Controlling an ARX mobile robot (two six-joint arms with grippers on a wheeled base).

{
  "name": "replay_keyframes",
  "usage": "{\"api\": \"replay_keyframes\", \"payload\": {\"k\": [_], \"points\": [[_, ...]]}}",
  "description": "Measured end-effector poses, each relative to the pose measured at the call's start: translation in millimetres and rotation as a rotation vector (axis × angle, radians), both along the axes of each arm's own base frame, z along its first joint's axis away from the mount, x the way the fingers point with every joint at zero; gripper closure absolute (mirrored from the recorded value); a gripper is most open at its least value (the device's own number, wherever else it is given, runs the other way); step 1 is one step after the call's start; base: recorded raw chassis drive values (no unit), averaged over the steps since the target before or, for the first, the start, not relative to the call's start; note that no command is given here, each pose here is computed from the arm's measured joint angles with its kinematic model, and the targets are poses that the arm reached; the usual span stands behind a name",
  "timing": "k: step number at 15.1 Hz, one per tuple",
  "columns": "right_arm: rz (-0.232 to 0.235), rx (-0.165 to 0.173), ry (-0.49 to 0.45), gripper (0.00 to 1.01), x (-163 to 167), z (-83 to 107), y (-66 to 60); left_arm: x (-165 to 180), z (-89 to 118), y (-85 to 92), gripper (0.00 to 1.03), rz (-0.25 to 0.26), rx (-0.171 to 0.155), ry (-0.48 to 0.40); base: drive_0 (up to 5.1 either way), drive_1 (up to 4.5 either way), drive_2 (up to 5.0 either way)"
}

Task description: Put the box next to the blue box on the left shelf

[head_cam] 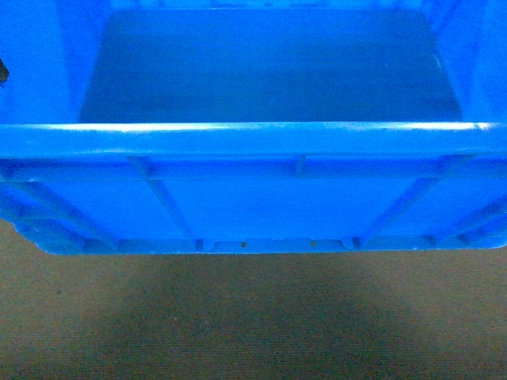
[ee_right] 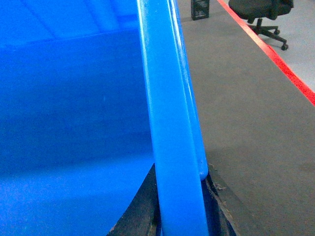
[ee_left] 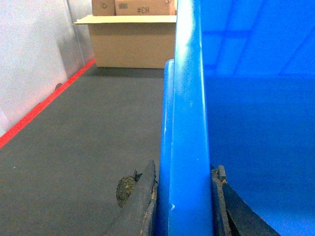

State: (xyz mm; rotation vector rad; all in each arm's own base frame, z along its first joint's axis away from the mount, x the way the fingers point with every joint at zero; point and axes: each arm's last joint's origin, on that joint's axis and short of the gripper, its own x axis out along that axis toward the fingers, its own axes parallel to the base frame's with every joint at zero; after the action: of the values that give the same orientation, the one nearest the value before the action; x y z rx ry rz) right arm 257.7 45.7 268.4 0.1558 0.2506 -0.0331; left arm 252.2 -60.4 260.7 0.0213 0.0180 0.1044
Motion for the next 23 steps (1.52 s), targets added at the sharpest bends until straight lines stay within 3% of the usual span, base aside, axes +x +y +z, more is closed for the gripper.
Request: {"api": "replay_keyframes", "payload": {"k": [23], "points": [[-0.002, -0.001, 0.001, 0.85, 0.0, -0.2, -0.2, -0.2, -0.2, -0.6, 0.84, -0.002, 0.000, 0.001, -1.6, -1.57, -1.6]]}}
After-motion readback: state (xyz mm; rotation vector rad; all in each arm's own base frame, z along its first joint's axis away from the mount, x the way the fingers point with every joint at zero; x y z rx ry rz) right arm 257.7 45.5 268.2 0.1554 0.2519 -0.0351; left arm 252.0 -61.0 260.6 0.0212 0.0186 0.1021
